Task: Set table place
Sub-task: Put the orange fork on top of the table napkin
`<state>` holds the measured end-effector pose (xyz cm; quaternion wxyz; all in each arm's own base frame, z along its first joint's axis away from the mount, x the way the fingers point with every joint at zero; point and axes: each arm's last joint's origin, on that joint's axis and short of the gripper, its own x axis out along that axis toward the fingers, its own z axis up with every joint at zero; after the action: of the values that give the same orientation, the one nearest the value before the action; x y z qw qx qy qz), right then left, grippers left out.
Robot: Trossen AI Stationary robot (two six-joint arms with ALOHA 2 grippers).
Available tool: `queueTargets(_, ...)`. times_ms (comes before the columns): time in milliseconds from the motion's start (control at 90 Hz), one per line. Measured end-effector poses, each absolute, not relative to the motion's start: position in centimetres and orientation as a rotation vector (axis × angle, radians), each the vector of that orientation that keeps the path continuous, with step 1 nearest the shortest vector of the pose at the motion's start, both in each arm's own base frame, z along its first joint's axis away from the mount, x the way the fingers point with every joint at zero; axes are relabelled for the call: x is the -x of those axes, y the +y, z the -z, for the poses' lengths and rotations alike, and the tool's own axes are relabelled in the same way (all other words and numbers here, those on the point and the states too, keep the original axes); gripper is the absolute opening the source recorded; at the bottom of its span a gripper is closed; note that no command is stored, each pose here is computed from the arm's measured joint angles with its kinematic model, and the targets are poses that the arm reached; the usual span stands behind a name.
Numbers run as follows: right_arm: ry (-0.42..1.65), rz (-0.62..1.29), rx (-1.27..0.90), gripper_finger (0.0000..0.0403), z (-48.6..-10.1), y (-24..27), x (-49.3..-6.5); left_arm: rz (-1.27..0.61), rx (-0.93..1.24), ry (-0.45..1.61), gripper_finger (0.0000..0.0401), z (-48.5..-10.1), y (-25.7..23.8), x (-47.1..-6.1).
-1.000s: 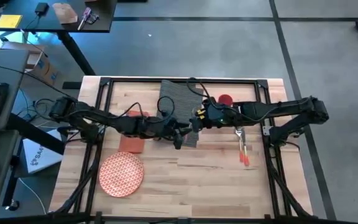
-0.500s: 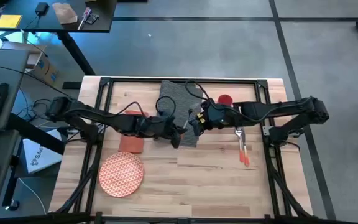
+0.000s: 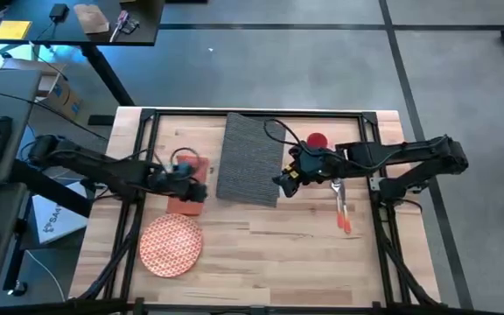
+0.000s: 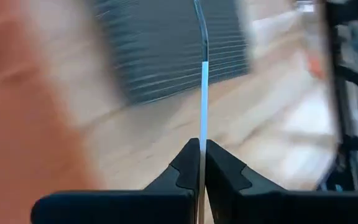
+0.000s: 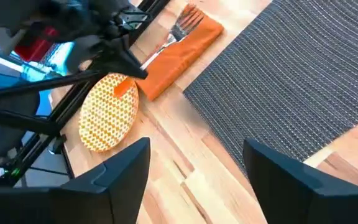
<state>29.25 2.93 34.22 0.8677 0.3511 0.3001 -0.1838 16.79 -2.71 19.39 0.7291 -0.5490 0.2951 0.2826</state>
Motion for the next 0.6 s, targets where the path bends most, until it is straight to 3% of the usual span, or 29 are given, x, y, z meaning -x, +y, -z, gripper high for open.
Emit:
queueTargets(278, 0.636, 0.379, -0.737, 0.0234, -34.1, 3.0, -29.2, -0.813, 1.299, 0.642, 0.0000, -14.5, -0.9, -13.3)
queueTargets(600, 0.630, 0.386, -0.763, 0.0233, -34.1, 3.0, -29.3, -0.835, 1.251, 0.675, 0.0000, -13.2, -0.3, -12.8)
